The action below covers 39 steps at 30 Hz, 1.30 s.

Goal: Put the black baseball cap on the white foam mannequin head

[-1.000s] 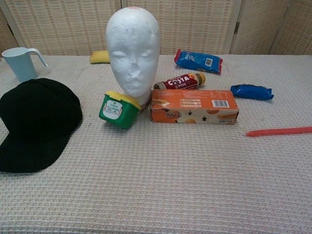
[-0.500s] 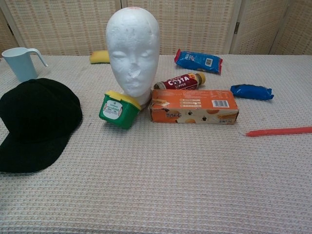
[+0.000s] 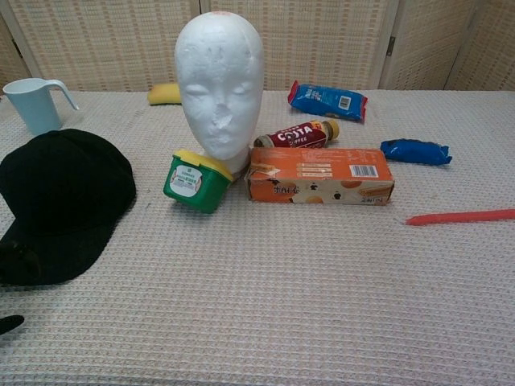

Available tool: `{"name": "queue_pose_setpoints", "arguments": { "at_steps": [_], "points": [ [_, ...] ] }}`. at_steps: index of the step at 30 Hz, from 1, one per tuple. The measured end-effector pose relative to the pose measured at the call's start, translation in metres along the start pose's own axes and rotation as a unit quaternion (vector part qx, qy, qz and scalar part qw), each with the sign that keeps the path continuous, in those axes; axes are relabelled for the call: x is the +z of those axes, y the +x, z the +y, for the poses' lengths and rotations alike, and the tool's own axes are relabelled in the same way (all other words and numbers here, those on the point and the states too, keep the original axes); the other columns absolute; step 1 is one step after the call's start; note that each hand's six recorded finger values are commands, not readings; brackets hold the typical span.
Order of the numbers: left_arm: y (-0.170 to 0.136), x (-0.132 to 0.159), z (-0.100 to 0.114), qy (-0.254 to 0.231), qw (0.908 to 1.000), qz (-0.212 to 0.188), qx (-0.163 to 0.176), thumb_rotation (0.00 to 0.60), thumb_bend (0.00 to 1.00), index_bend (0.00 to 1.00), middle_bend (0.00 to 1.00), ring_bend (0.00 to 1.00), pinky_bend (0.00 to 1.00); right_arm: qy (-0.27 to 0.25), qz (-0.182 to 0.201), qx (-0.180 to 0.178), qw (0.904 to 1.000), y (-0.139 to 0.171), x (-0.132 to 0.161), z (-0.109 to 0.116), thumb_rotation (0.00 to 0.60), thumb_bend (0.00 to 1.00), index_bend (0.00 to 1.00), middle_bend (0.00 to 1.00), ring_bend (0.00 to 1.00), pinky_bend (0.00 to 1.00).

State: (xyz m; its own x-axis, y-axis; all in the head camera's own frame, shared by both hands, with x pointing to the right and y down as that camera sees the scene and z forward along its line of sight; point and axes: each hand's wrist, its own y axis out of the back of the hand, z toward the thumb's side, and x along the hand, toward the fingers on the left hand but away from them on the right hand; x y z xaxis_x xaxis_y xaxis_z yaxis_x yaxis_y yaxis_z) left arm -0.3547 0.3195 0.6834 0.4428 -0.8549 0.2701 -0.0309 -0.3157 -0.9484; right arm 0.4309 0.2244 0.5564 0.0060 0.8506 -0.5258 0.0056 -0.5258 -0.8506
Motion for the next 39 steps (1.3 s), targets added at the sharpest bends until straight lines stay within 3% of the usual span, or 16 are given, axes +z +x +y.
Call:
{"name": "queue_pose_setpoints", "arguments": {
  "at_steps": [11,24,33,39],
  "points": [
    [0.017,-0.018,-0.015,0.050,0.9985,0.017,-0.010,0.600,0.24,0.52,1.00,1.00,1.00,0.004,-0.006,0.009,0.9999,-0.002,-0.002,-0.002,0.600,0.09,0.00,0.00,0.00,0.00],
    [0.029,-0.037,-0.018,0.067,0.9963,0.051,-0.013,0.600,0.30,0.53,1.00,1.00,1.00,0.003,-0.003,0.025,0.9997,-0.001,0.000,-0.004,0.600,0.09,0.00,0.00,0.00,0.00],
    [0.038,-0.043,-0.012,0.073,0.9953,0.064,0.004,0.600,0.47,0.63,1.00,1.00,1.00,0.001,0.000,0.035,0.9994,0.000,0.001,-0.005,0.600,0.09,0.00,0.00,0.00,0.00],
    [0.043,-0.050,-0.007,0.077,0.9940,0.077,0.016,0.600,0.50,0.68,1.00,1.00,1.00,0.002,0.001,0.040,0.9992,0.000,0.001,-0.006,0.600,0.09,0.00,0.00,0.00,0.00]
  ]
}}
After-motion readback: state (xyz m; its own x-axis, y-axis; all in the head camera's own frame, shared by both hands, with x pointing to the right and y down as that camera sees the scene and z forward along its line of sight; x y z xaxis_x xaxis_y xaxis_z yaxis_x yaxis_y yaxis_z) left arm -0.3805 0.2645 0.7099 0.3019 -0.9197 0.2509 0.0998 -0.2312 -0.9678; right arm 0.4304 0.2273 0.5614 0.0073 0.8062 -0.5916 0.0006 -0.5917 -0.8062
